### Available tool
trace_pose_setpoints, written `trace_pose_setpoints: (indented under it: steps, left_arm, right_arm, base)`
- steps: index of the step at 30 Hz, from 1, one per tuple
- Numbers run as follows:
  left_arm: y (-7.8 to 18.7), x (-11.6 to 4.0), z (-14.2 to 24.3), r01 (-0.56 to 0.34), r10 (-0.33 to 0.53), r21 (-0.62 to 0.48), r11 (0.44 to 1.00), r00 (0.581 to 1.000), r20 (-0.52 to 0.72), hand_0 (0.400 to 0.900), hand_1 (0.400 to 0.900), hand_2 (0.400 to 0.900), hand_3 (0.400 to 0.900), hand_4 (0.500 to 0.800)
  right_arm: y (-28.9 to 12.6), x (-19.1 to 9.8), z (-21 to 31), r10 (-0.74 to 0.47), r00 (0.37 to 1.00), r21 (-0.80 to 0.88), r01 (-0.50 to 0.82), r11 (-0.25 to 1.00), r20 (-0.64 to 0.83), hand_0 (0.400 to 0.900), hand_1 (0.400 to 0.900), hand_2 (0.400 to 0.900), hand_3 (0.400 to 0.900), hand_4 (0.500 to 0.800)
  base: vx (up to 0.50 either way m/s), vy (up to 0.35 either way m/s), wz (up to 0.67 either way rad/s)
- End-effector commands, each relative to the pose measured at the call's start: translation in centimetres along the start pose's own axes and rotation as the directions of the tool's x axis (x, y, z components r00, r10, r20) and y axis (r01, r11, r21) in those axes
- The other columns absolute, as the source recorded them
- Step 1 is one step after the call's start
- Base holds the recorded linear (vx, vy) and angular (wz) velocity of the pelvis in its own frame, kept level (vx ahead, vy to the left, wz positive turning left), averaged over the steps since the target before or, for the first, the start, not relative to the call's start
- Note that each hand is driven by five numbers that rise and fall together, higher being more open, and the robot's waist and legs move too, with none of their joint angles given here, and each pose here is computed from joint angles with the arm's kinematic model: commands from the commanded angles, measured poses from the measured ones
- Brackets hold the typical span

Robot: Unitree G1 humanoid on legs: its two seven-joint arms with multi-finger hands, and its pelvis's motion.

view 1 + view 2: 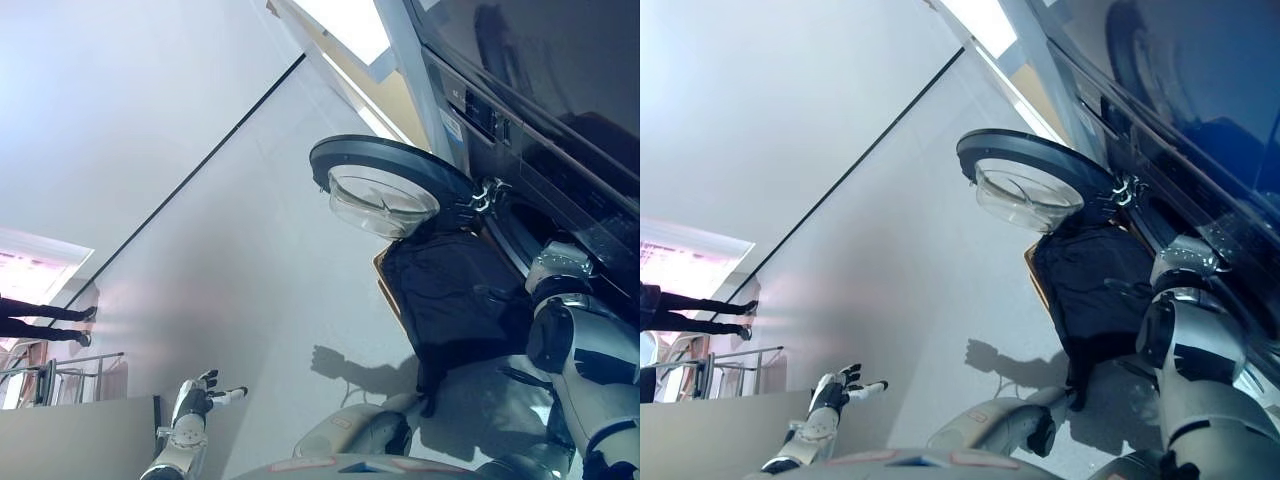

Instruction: Put the clothes in the basket into the washing machine.

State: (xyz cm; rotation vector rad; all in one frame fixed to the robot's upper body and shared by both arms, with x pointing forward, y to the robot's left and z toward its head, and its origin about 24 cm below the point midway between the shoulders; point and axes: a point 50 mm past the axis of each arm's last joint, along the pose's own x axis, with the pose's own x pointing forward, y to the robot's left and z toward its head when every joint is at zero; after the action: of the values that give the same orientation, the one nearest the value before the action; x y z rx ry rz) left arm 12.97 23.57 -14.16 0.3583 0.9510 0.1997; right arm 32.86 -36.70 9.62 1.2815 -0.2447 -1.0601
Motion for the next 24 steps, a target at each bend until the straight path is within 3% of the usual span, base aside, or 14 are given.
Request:
trace_pose_setpoints:
  steps: [1, 8, 13, 15, 21, 24]
  left_arm:
    - [2.1, -0.3, -2.6, -0.075, 0.074, -0.006, 0.997, 0.993, -0.097, 0.900, 0.900, 0.900, 0.900, 0.800]
    - [1.1, -0.5, -3.1, -0.033, 0.032, -0.011, 0.999, 0.991, -0.127, 0.900, 0.900, 0.900, 0.900, 0.800]
    - [1.2, -0.7, -3.7, -0.024, 0.024, 0.003, 1.000, 0.989, -0.149, 0.900, 0.900, 0.900, 0.900, 0.800]
    - [1.3, -0.6, -3.7, -0.020, 0.022, 0.014, 1.000, 0.989, -0.149, 0.900, 0.900, 0.900, 0.900, 0.800]
    - [0.9, 0.2, -1.4, -0.006, 0.005, -0.006, 1.000, 0.995, -0.098, 0.900, 0.900, 0.900, 0.900, 0.800]
    - [1.0, 0.5, -0.5, -0.003, 0.001, -0.018, 1.000, 0.997, -0.075, 0.900, 0.900, 0.900, 0.900, 0.800]
  right_arm:
    - [8.0, -0.7, 4.6, 0.268, 0.959, -0.011, -0.268, 0.963, 0.096, 0.900, 0.900, 0.900, 0.900, 0.800]
    - [4.9, 0.1, 3.4, 0.180, 0.983, -0.050, -0.178, 0.983, 0.035, 0.900, 0.900, 0.900, 0.900, 0.800]
    - [1.5, 0.5, 1.5, 0.082, 0.995, -0.278, -0.096, 0.956, -0.061, 0.900, 0.900, 0.900, 0.900, 0.800]
    - [-0.8, 0.4, -0.5, 0.045, 0.988, -0.477, -0.110, 0.872, -0.145, 0.900, 0.900, 0.900, 0.900, 0.800]
    - [-8.0, -0.2, -3.0, -0.103, 0.962, -0.723, -0.117, 0.681, -0.252, 0.900, 0.900, 0.900, 0.900, 0.800]
    - [-13.2, -1.1, -3.6, -0.203, 0.937, -0.901, -0.188, 0.392, -0.284, 0.900, 0.900, 0.900, 0.900, 0.800]
  base:
    - [0.049, -0.003, -0.04]
    - [0.006, 0.000, 0.00]
    - [-0.008, -0.010, -0.03]
    - [-0.020, -0.046, -0.11]
    - [-0.016, -0.060, -0.13]
    - [0.018, -0.091, -0.06]
